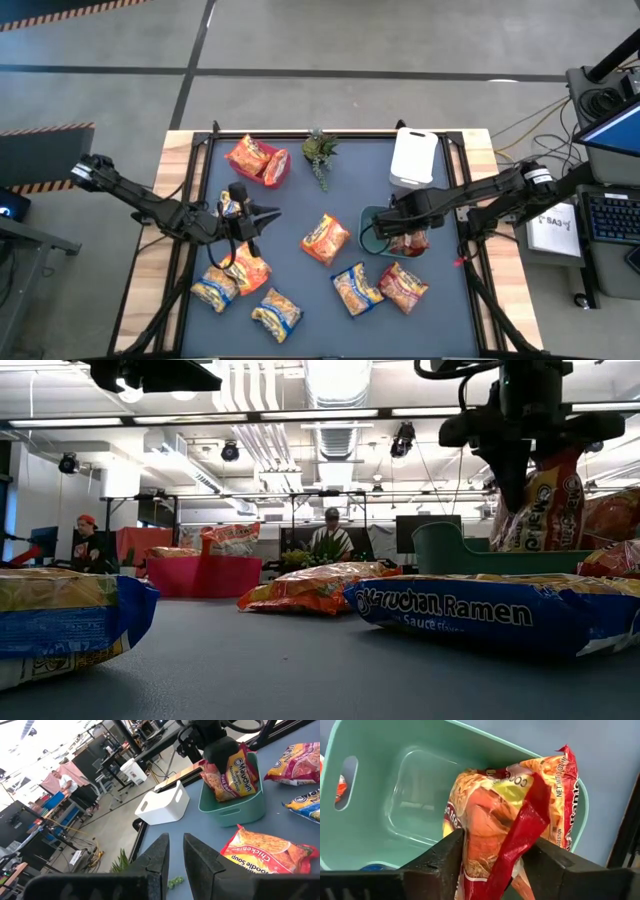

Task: Sort Maruchan noodles
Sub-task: Put the red noodle pack into the green bin, then put the orange noodle pack into the red bin

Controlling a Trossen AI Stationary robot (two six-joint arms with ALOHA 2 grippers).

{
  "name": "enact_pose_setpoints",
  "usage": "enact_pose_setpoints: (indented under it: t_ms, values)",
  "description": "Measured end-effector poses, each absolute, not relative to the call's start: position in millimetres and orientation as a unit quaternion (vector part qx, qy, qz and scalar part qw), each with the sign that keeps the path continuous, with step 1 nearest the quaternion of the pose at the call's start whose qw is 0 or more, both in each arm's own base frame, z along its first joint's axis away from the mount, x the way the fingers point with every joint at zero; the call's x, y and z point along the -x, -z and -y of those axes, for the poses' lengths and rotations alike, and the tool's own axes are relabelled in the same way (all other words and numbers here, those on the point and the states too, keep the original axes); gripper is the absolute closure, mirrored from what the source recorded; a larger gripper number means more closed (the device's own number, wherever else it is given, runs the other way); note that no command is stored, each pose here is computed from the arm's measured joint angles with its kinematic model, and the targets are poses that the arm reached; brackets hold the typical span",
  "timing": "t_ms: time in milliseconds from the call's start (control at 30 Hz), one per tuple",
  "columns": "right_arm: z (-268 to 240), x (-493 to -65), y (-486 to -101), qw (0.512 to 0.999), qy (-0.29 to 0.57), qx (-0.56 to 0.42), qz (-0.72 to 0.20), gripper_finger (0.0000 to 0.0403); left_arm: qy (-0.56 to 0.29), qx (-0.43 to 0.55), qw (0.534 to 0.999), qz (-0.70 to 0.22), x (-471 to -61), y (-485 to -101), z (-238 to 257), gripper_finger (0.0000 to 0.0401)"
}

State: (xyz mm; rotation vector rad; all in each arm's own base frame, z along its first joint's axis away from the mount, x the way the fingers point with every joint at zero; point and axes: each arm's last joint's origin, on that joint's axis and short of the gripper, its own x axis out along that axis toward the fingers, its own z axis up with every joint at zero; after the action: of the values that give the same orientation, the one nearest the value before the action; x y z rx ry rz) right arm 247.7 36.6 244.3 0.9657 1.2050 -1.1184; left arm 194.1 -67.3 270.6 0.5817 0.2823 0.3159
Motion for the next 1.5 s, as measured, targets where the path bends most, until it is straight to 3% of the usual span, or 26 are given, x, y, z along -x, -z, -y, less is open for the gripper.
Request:
enact_pose_setpoints:
  t_ms: [267, 667, 1033, 1500]
  values:
    - [-37.0, -247.0, -251.8, 0.577, 0.47, -0.41, -0.527, 0.0195, -0.154, -0.286, 0.935, -0.141, -194.0, -270.0, 67.3, 0.0362]
    - [-37.6, -249.6, -271.7, 0.59, 0.452, -0.404, -0.533, 0.0193, -0.154, -0.286, 0.935, -0.141, -194.0, -270.0, 67.3, 0.0362]
    - [-31.2, -261.1, -308.8, 0.69, 0.423, -0.338, -0.481, 0.0193, -0.154, -0.286, 0.935, -0.141, -194.0, -269.9, 67.3, 0.0362]
    - [-15.4, -261.1, -304.8, 0.727, 0.407, -0.224, -0.505, 0.0204, -0.155, -0.283, 0.936, -0.14, -194.0, -269.9, 67.1, 0.0362]
